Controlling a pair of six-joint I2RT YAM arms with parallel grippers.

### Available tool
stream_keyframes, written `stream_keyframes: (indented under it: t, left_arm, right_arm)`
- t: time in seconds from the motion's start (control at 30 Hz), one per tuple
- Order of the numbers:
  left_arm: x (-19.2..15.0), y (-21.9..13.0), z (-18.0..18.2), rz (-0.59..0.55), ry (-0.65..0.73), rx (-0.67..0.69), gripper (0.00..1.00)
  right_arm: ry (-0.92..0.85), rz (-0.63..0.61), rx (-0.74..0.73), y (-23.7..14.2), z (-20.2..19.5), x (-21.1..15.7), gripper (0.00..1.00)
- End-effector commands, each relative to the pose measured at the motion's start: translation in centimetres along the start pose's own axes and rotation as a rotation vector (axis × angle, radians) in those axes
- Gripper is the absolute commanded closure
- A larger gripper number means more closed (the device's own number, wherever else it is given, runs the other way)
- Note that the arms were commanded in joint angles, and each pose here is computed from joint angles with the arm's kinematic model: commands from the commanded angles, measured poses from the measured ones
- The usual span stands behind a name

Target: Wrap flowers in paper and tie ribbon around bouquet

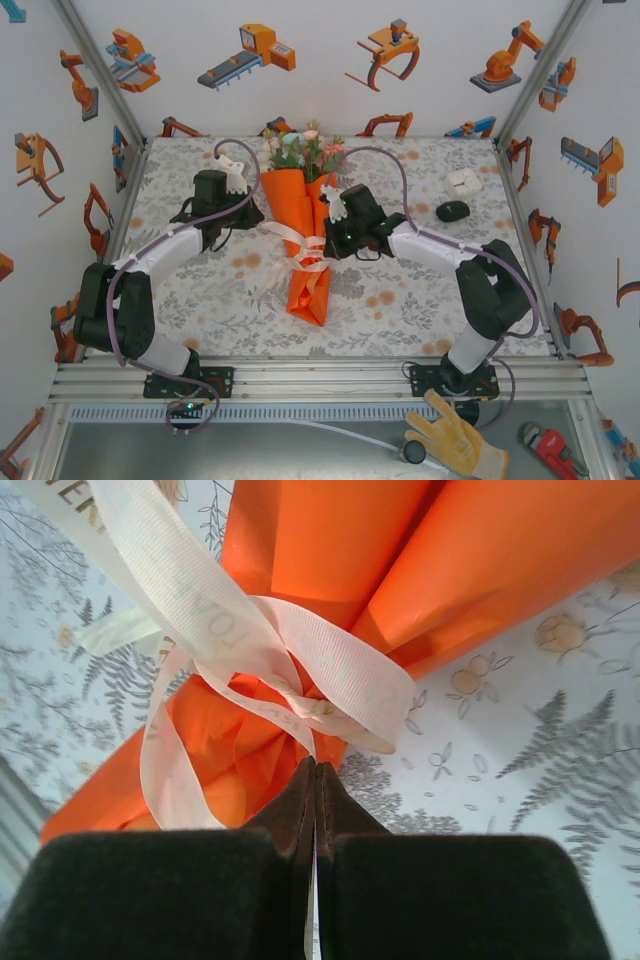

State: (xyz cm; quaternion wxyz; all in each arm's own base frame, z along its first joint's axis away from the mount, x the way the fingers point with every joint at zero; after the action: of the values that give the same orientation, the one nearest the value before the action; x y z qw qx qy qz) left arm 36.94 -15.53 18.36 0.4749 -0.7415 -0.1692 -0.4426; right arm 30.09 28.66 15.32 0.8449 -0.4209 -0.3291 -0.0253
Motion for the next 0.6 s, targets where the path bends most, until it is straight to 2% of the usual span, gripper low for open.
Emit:
stream_keyframes:
  t: [0.0, 0.1, 0.27, 0.37, 0.47, 0.57]
  left_arm:
    - [0.8, -0.2, -0.4, -0.016, 0.015, -0.014, 1.00]
    - [0.9, -0.2, -0.5, -0.021, 0.014, -0.018, 1.00]
    - [0.9, -0.2, -0.4, -0.018, 0.015, -0.015, 1.00]
    - [0.8, -0.2, -0.4, -0.016, 0.015, -0.014, 1.00]
    - [1.0, -0.2, -0.5, -0.018, 0.016, -0.017, 1.00]
    - [1.0, -0.2, -0.4, -0.018, 0.017, -0.014, 1.00]
  right_arm:
    - [-0.281, -0.089, -0.036, -1.6, 2.2, 1.2, 1.00]
    - [-0.471, -0.121, -0.112, -1.0, 2.1, 0.9, 1.00]
    - [-0.617, -0.136, -0.215, 1.0, 1.3, 0.3, 1.00]
    - [-0.690, -0.139, -0.262, 2.1, 1.2, -0.2, 0.99]
    - [-0.735, -0.182, -0.303, 2.6, 1.3, -0.2, 0.95]
    - [-0.741, -0.195, -0.283, 2.6, 1.6, -0.6, 0.89]
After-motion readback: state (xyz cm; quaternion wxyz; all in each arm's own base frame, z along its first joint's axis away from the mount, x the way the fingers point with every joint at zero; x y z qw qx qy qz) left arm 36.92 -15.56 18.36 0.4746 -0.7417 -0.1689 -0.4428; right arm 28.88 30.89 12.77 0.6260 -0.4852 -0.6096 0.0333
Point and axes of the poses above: each hand's point on the last joint's axis, 136 mm out from that joint toward the fingers, its own y axis out along the fingers, its own z axis along the line the jaws close on, x = y × z, the point moved 5 cm from there along -y, back along the fingers, and after that the axes turned 11 degrees about y, right-handed, at the moved point
